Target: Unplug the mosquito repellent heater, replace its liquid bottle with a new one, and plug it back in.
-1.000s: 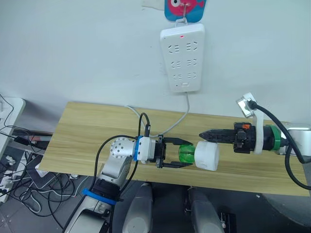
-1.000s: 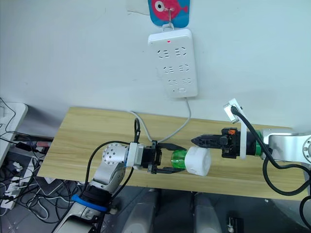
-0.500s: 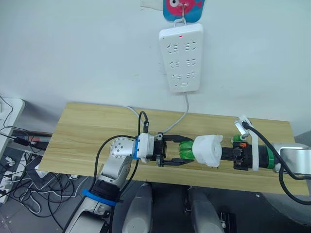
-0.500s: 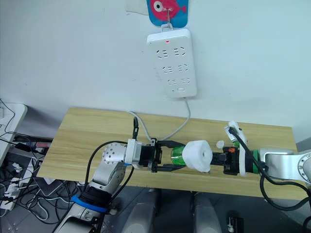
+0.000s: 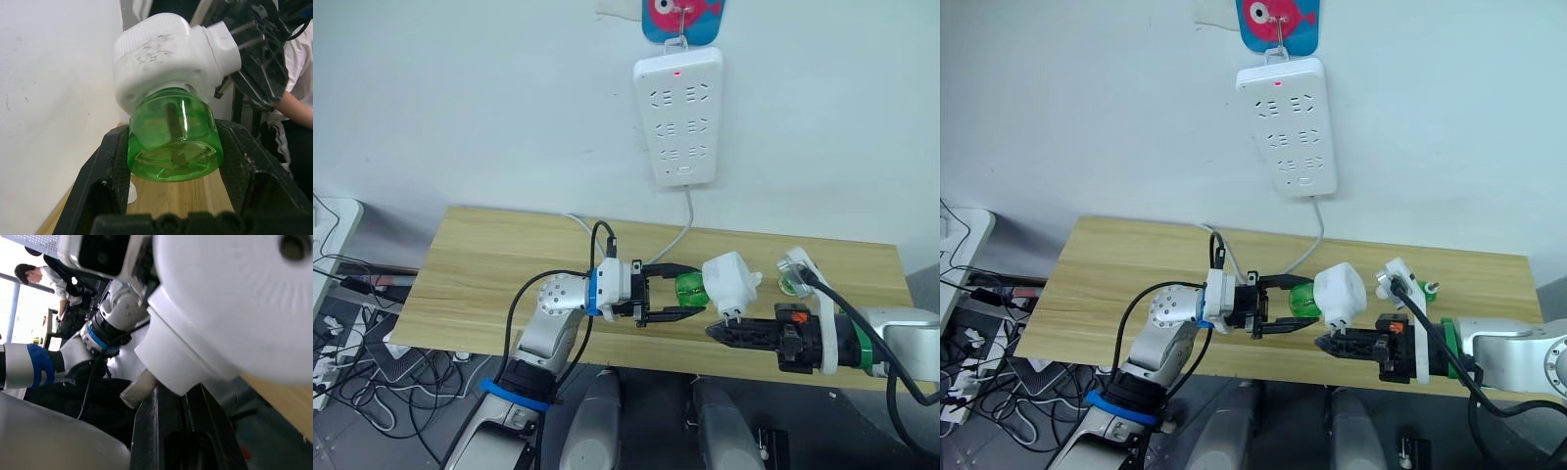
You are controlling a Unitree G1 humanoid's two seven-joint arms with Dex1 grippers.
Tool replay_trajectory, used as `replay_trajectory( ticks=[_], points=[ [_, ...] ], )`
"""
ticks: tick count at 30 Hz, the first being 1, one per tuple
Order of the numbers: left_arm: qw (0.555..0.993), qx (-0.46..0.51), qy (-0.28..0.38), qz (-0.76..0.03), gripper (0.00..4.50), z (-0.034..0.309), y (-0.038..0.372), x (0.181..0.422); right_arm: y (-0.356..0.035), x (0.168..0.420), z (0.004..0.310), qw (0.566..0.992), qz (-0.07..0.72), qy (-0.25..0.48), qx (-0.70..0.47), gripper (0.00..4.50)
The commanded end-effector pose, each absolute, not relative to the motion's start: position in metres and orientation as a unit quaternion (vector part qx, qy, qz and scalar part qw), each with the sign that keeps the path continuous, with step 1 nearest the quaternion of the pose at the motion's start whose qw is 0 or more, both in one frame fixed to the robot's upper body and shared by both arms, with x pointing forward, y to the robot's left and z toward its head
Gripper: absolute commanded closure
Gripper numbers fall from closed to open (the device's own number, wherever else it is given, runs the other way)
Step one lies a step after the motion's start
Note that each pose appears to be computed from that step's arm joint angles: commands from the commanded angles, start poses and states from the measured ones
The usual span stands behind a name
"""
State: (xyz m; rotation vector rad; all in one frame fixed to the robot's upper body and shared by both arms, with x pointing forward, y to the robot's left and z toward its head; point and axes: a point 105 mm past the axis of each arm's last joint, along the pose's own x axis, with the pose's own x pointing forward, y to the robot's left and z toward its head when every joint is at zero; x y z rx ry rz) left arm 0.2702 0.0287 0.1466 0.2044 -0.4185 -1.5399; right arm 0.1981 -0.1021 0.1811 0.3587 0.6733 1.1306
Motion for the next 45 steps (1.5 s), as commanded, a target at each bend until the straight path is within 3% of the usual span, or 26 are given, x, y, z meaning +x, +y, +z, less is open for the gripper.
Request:
replay_trajectory(
  ticks=[1,28,32,40,43,45],
  points=[
    [0.679,0.093,-0.197,-0.701,2.24,0.15,0.026,0.264,-0.096,0.194,0.194,0.767,0.549,0.292,0.159,4.46],
    [0.646,0.102,-0.187,-0.733,2.24,0.142,0.024,0.251,-0.086,0.24,0.219,0.79,0.531,0.24,0.191,4.46],
    [0.657,0.098,-0.181,-0.725,2.24,0.142,0.025,0.255,-0.087,0.23,0.218,0.779,0.549,0.246,0.179,4.46],
    [0.687,0.065,-0.162,-0.706,2.24,0.146,0.028,0.268,-0.104,0.178,0.221,0.742,0.605,0.276,0.092,4.46],
    [0.69,0.049,-0.157,-0.705,2.24,0.148,0.03,0.267,-0.122,0.182,0.223,0.773,0.565,0.268,0.107,3.91],
    [0.689,0.044,-0.154,-0.707,2.24,0.147,0.031,0.265,-0.132,0.18,0.225,0.778,0.556,0.268,0.115,3.25]
  ],
)
